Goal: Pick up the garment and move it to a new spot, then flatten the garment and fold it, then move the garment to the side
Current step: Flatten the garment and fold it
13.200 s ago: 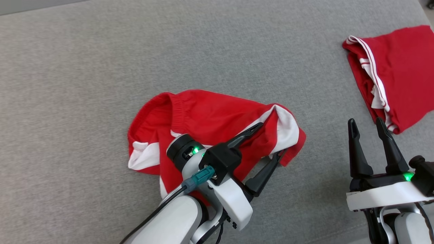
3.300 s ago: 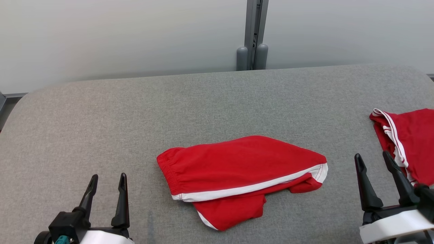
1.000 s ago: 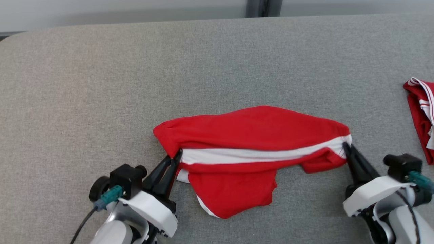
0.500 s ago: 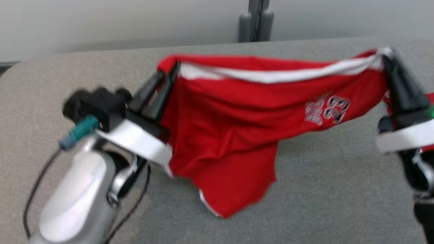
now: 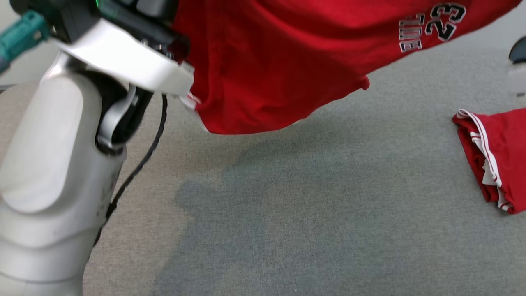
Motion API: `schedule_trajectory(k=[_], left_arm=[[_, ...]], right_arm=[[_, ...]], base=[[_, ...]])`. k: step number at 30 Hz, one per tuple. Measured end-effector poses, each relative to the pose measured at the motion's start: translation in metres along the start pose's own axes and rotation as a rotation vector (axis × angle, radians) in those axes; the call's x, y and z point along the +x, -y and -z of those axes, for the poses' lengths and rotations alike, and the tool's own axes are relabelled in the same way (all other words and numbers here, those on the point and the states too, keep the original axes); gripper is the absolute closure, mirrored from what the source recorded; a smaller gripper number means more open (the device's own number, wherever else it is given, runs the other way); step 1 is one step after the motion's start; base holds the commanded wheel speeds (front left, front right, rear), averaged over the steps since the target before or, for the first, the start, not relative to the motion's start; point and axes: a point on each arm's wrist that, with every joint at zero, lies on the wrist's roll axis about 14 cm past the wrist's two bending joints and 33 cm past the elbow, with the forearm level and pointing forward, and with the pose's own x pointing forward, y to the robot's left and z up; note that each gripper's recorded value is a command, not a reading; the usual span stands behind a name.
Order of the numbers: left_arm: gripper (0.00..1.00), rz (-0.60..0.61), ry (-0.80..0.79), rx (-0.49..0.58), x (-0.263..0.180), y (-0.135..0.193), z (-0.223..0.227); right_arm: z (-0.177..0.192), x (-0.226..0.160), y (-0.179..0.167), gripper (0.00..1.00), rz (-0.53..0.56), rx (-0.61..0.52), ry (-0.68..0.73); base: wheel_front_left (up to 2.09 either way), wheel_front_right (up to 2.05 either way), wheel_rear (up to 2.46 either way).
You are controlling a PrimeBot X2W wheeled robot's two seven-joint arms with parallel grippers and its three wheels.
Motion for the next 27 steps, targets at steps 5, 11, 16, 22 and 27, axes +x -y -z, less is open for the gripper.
schedule_trajectory(k=[5,11,16,22,27], left_arm=[[1.00,0.016,-0.017,-0.019,0.030,-0.010,0.020],[1.00,-0.010,-0.027,-0.045,0.065,-0.035,0.061],[1.00,-0.030,-0.077,-0.055,0.077,-0.050,0.094],[1.00,-0.126,-0.177,-0.131,0.078,-0.075,0.141],[1.00,-0.227,-0.391,-0.296,0.036,-0.071,0.222]], right_arm=[[0.016,0.034,0.005,1.00,-0.009,0.042,-0.015],[0.046,0.083,0.011,1.00,-0.012,0.029,-0.009],[0.065,0.110,0.004,1.00,-0.010,0.073,0.004],[0.105,0.128,-0.012,1.00,0.000,0.167,-0.062],[0.197,0.091,-0.019,1.00,0.065,0.258,-0.308]], base=[[0.00,0.00,0.00],[0.00,0.00,0.00],[0.00,0.00,0.00],[0.00,0.00,0.00],[0.00,0.00,0.00]])
